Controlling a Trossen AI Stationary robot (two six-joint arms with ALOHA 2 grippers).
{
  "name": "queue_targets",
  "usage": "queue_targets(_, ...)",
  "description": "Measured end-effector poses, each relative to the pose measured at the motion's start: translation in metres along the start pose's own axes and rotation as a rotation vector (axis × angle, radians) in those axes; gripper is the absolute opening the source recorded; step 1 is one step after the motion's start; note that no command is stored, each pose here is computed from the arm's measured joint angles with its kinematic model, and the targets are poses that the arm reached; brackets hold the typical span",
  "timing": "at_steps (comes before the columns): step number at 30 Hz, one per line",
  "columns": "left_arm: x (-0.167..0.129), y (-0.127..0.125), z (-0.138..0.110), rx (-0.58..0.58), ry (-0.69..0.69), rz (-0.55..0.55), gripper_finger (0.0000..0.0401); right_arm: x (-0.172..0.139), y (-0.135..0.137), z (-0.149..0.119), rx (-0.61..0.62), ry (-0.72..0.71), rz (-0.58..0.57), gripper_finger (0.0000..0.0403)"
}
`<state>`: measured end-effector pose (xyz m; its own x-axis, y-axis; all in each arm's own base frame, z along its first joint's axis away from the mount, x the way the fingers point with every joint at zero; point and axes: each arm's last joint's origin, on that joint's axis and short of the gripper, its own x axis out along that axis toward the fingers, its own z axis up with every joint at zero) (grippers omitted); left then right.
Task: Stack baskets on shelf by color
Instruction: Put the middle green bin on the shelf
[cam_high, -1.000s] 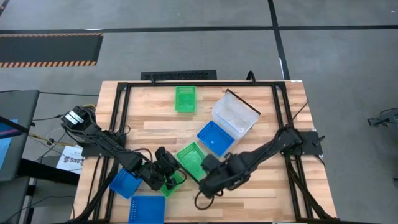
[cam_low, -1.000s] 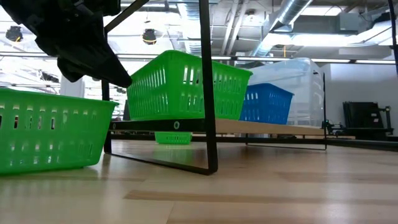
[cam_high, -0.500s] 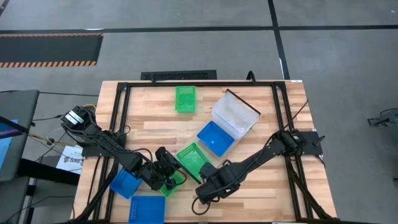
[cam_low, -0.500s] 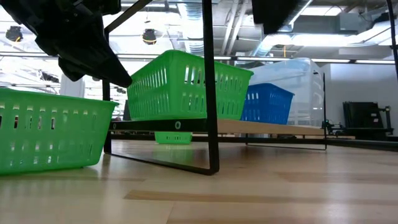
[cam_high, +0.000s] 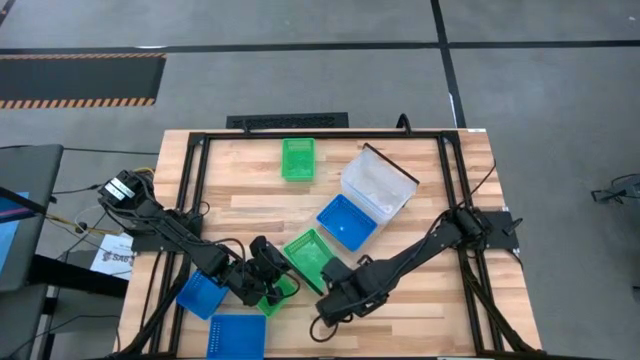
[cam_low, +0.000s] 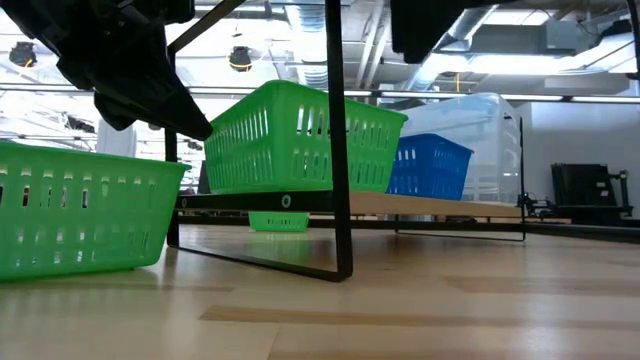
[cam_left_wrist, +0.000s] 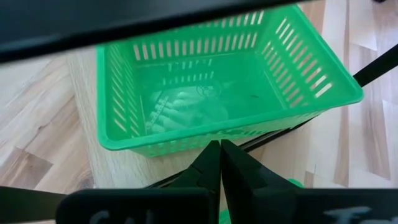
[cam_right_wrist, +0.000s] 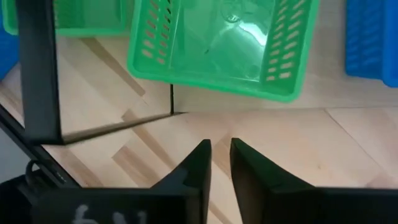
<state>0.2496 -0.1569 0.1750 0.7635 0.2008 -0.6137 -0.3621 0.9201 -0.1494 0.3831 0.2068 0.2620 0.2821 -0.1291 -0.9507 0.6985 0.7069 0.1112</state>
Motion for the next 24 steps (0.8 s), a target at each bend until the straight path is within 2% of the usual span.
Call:
queue_targets(7, 0.0, 0.0, 0.0, -0.001, -0.003, -0.003, 0.0, -0.011, -0.011, 0.001, 0.122, -0.048, -0.062, 0.0012)
queue_targets(12, 0.0, -0.002, 0.001, -0.017, -0.014, -0.013, 0.0, -0.039, -0.02, 0.004, 0.185, -0.087, -0.014, 0.0005)
queue_targets(16, 0.0, -0.002, 0.001, -0.02, -0.014, -0.014, 0.0, -0.059, -0.04, 0.012, 0.198, -0.123, -0.015, 0.0003)
queue_targets(18, 0.0, -0.002, 0.002, -0.02, -0.014, -0.014, 0.0, -0.056, -0.045, 0.014, 0.209, -0.134, 0.027, 0.0003)
queue_targets(20, 0.0, -0.002, 0.001, -0.02, -0.013, -0.014, 0.0, -0.051, -0.048, 0.016, 0.234, -0.156, 0.119, 0.0002)
queue_targets(22, 0.0, -0.002, 0.001, -0.02, -0.012, -0.015, 0.0, -0.042, -0.049, 0.013, 0.259, -0.16, 0.205, 0.0002)
queue_targets(24, 0.0, -0.002, 0.001, -0.019, -0.012, -0.014, 0.0, -0.029, -0.052, 0.004, 0.293, -0.142, 0.24, 0.0002)
